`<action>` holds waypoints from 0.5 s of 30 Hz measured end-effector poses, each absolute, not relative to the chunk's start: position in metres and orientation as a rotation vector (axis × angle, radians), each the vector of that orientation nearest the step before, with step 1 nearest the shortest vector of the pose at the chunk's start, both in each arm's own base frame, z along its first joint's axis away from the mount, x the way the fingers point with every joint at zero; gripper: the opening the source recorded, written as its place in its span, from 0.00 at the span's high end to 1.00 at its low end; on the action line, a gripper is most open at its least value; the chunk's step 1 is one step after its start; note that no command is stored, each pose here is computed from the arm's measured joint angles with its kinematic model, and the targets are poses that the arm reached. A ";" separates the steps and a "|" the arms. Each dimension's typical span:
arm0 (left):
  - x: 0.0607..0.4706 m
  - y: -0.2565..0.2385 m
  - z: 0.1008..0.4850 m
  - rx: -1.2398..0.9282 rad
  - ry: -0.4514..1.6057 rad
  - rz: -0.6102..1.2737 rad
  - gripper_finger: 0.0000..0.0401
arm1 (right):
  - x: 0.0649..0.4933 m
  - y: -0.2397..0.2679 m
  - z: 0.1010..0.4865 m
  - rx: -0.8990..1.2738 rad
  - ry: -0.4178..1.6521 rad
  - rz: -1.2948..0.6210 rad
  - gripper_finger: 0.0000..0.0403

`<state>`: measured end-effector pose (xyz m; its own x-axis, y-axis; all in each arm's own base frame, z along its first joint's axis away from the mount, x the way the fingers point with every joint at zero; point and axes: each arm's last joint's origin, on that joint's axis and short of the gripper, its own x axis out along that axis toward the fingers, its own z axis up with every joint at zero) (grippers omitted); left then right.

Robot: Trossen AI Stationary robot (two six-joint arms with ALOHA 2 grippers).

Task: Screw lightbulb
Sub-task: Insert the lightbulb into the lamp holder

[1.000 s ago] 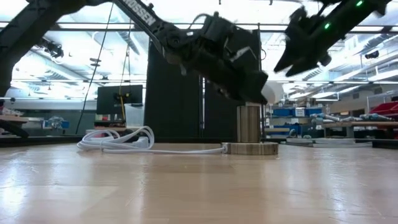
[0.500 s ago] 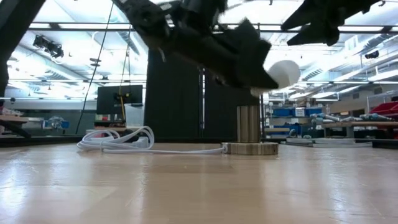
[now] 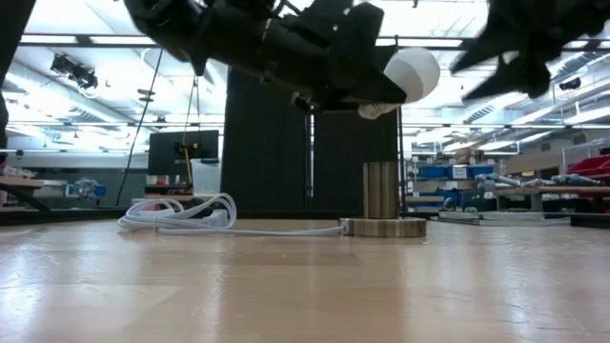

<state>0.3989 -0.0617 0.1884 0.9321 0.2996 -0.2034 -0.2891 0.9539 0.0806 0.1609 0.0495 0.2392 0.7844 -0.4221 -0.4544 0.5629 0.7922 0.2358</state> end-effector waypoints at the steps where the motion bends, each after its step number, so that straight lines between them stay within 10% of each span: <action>1: 0.397 -0.063 0.187 0.038 0.199 0.299 0.61 | 0.161 0.049 0.232 0.389 0.422 -0.558 0.14; 15: 0.381 -0.067 0.173 0.001 0.077 0.300 0.61 | 0.213 0.060 0.183 0.466 0.475 -0.546 0.14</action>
